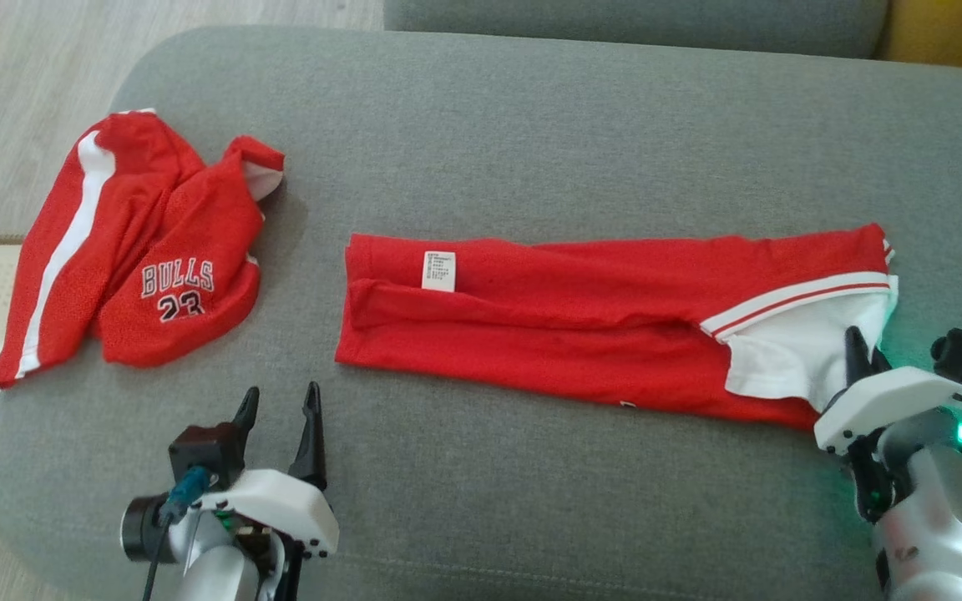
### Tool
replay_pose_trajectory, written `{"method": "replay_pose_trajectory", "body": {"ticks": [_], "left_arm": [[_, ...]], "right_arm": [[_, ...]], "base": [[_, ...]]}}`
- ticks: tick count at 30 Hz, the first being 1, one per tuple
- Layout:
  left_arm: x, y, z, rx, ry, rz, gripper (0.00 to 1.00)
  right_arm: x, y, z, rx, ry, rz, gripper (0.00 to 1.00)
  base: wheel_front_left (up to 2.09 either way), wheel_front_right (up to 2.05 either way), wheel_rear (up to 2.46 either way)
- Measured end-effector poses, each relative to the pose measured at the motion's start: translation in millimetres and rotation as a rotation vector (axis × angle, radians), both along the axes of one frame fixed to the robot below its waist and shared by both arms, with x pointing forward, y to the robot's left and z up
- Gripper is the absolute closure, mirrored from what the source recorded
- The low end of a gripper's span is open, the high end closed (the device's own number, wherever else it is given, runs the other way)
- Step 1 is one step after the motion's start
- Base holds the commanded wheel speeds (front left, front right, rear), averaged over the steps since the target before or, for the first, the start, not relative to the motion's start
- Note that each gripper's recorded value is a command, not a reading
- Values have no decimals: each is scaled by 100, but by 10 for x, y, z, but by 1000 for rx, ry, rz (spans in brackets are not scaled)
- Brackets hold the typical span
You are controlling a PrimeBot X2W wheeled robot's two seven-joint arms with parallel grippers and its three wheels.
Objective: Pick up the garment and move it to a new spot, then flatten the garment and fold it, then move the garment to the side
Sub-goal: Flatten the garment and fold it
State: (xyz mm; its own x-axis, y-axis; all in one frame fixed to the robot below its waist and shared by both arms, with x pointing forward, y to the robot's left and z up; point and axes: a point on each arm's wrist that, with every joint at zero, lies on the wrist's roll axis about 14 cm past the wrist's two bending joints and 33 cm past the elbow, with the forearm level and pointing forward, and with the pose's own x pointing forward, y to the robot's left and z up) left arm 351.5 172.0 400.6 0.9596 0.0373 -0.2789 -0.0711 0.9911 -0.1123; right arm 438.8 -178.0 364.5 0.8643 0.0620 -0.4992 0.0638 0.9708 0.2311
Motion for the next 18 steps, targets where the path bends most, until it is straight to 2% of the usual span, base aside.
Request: {"method": "replay_pose_trajectory", "body": {"ticks": [13,18], "left_arm": [[74,-251,16,-8,-8,-84,0],[101,-358,17,-28,-9,-110,0]], "right_arm": [[-28,-344,233,-22,-108,-90,100],[21,-373,405,-40,-166,-76,100]], "base": [[0,0,0],[0,0,0]]}}
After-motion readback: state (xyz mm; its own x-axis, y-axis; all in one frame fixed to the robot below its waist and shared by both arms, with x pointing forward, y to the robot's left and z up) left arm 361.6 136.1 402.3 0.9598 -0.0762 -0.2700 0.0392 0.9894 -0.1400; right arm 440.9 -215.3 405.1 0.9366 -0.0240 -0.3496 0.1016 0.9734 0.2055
